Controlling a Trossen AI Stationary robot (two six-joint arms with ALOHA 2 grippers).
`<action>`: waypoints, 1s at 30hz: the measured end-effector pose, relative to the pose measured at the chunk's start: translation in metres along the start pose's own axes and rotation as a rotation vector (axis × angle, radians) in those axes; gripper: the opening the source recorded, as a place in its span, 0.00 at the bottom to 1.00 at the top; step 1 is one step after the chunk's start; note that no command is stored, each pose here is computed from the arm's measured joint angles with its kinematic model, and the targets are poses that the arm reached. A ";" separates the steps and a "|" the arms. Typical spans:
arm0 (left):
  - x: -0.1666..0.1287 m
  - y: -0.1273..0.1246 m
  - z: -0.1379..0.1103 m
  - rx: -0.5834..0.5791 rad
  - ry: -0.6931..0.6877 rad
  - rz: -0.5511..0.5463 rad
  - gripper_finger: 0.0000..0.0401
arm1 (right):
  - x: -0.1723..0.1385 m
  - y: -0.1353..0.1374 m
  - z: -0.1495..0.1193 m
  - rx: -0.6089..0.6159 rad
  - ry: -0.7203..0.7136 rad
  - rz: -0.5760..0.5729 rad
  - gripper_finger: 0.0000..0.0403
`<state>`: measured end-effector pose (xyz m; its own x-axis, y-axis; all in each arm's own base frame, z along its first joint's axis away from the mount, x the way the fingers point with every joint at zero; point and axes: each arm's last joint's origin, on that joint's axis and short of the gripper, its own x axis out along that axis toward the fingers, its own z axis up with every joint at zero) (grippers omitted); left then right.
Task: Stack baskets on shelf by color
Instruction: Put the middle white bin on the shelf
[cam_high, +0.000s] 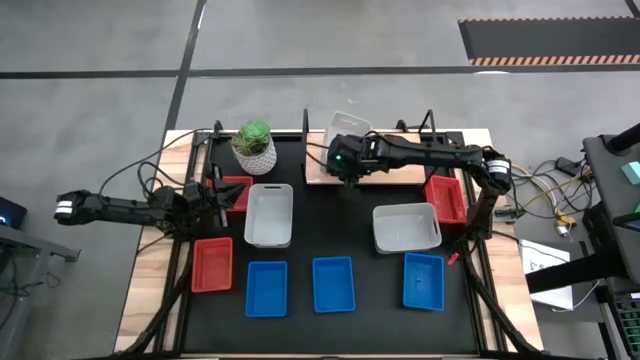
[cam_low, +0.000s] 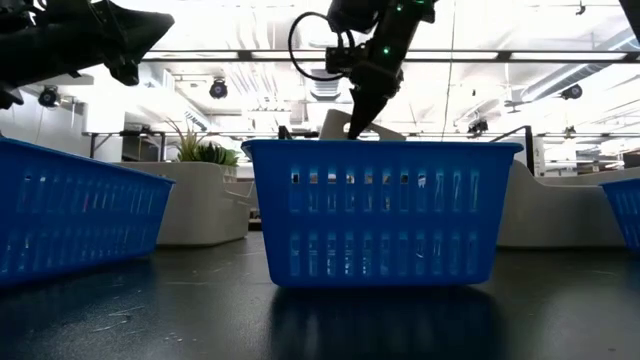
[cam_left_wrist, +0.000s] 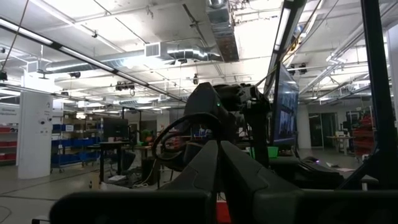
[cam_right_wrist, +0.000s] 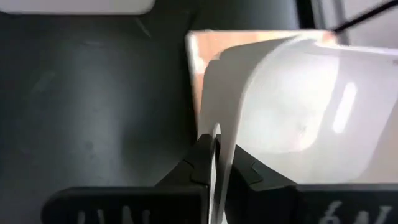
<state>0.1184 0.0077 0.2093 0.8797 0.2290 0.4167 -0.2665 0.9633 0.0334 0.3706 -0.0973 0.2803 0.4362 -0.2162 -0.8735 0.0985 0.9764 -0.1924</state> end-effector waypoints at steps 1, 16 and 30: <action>0.000 0.000 0.000 0.000 0.000 0.000 0.00 | 0.000 0.000 0.001 0.001 -0.011 0.022 0.02; 0.000 0.000 0.000 0.000 0.001 0.003 0.00 | 0.015 0.004 -0.007 -0.125 -0.005 0.046 0.02; 0.000 0.000 0.000 0.007 0.002 0.006 0.00 | 0.019 0.002 -0.013 -0.147 0.055 -0.073 0.22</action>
<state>0.1185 0.0079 0.2093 0.8789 0.2350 0.4151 -0.2745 0.9609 0.0373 0.3674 -0.0990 0.2570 0.3824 -0.2897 -0.8774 -0.0059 0.9488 -0.3159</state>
